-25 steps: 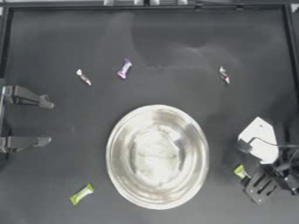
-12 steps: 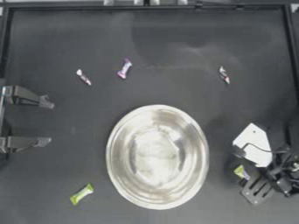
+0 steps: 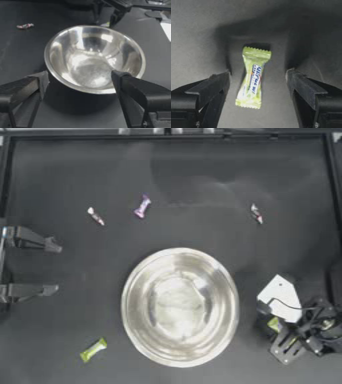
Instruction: Put candies in bowl
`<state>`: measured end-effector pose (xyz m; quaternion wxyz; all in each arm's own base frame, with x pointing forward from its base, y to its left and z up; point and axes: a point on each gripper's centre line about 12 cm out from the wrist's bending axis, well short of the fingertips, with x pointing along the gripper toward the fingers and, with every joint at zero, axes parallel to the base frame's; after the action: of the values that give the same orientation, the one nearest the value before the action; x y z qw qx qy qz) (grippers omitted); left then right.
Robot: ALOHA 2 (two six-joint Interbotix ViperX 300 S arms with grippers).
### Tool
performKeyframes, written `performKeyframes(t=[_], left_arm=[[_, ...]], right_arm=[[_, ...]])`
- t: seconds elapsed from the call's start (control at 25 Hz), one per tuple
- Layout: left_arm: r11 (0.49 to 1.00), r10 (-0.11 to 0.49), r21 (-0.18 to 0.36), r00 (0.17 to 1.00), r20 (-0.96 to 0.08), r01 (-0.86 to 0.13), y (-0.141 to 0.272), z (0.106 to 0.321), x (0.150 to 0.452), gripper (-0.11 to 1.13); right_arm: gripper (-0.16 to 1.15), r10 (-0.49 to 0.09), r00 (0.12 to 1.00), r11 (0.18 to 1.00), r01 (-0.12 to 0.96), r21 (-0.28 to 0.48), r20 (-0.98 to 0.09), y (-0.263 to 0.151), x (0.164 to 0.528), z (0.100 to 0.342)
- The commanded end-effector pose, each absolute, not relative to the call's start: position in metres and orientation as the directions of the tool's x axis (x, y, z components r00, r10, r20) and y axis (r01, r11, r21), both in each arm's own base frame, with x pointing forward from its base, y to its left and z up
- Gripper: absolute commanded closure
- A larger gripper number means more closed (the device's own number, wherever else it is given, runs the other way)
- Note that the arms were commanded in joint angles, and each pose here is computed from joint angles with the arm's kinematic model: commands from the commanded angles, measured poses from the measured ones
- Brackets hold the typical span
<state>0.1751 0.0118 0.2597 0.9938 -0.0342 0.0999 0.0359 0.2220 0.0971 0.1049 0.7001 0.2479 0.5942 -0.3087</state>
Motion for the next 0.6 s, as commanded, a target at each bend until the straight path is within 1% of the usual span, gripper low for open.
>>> performKeyframes(t=[0.04, 0.36, 0.48, 0.6], left_arm=[[0.995, 0.066, -0.064, 0.978, -0.196, -0.080, 0.0124, 0.2638, 0.1784, -0.01], [0.995, 0.064, -0.067, 0.978, -0.198, -0.079, 0.0120, 0.2636, 0.1783, -0.01], [0.995, 0.066, -0.067, 0.978, -0.199, -0.081, 0.0123, 0.2629, 0.1782, -0.01], [0.994, 0.066, -0.067, 0.977, -0.201, -0.081, 0.0123, 0.2623, 0.1781, -0.01]], right_arm=[[0.02, -0.125, 0.124, 0.686, 0.727, 0.005, -0.984, 0.1003, 0.2269, 0.1091], [0.03, -0.116, 0.126, 0.678, 0.735, 0.014, -0.985, 0.1019, 0.2281, 0.1049], [0.11, -0.115, 0.112, 0.674, 0.739, 0.005, -0.987, 0.1021, 0.2266, 0.1018], [0.25, -0.109, 0.107, 0.676, 0.737, 0.005, -0.988, 0.1033, 0.2270, 0.1012]])
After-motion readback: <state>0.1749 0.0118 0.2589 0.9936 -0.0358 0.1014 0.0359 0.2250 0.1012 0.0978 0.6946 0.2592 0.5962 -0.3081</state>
